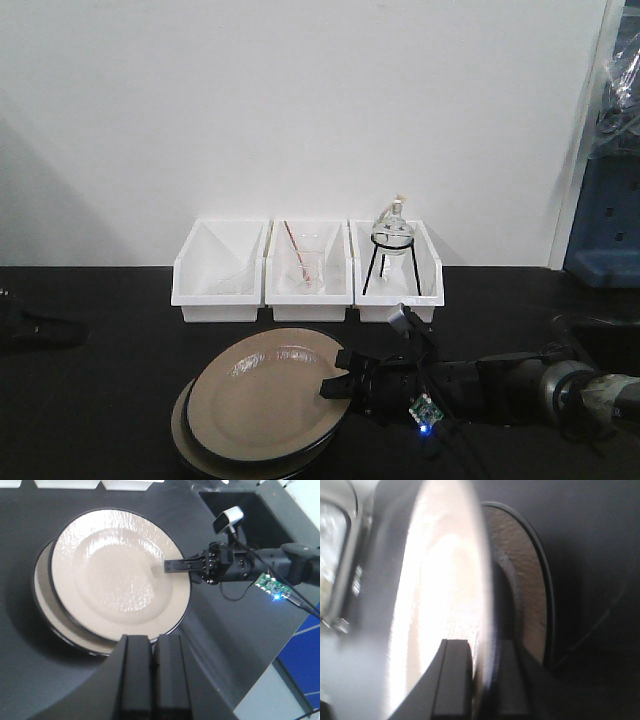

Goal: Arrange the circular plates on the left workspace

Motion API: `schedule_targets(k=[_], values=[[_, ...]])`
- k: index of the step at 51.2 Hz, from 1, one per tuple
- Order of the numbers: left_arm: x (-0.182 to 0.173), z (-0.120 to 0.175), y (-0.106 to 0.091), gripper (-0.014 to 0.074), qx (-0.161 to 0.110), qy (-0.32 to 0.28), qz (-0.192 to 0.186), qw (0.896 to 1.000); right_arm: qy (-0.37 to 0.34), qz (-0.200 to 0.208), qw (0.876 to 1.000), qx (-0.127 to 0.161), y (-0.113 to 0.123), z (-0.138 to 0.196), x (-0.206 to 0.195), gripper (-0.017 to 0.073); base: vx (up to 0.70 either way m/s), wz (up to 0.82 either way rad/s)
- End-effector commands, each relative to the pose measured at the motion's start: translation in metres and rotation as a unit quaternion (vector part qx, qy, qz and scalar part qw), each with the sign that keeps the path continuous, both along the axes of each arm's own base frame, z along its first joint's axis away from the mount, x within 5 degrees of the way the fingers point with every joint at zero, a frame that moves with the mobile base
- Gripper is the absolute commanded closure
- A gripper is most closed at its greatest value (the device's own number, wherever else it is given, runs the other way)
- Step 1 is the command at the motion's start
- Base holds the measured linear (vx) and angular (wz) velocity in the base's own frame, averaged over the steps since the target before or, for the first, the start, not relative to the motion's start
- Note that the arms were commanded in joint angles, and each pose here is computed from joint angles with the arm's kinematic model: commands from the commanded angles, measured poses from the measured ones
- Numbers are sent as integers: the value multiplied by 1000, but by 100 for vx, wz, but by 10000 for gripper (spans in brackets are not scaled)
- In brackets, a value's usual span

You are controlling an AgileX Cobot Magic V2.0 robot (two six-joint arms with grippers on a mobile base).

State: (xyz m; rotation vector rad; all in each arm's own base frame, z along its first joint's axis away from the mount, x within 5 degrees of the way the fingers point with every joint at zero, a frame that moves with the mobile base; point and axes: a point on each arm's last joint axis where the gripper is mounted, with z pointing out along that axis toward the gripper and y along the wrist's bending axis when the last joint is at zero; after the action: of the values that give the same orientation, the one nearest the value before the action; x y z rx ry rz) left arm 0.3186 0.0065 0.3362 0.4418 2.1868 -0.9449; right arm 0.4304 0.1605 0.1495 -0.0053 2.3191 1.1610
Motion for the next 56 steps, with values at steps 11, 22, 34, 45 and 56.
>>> schedule_targets(k=[11,22,34,45,56], values=[[-7,24,-4,594,-21,-36,3,999,-201,63,975,-75,-2,49,5,83,0,0],[-6,23,-3,594,-12,-42,5,999,-304,49,934,-181,-21,78,10,85,0,0],[-4,14,5,594,63,-42,21,997,-325,-46,921,-212,-65,129,2,179,0,0],[-8,7,12,594,121,-53,54,990,-337,-128,898,-254,-114,180,-40,574,0,0],[-45,-15,10,594,173,-102,97,975,-351,-173,863,-319,-144,196,-120,564,0,0]])
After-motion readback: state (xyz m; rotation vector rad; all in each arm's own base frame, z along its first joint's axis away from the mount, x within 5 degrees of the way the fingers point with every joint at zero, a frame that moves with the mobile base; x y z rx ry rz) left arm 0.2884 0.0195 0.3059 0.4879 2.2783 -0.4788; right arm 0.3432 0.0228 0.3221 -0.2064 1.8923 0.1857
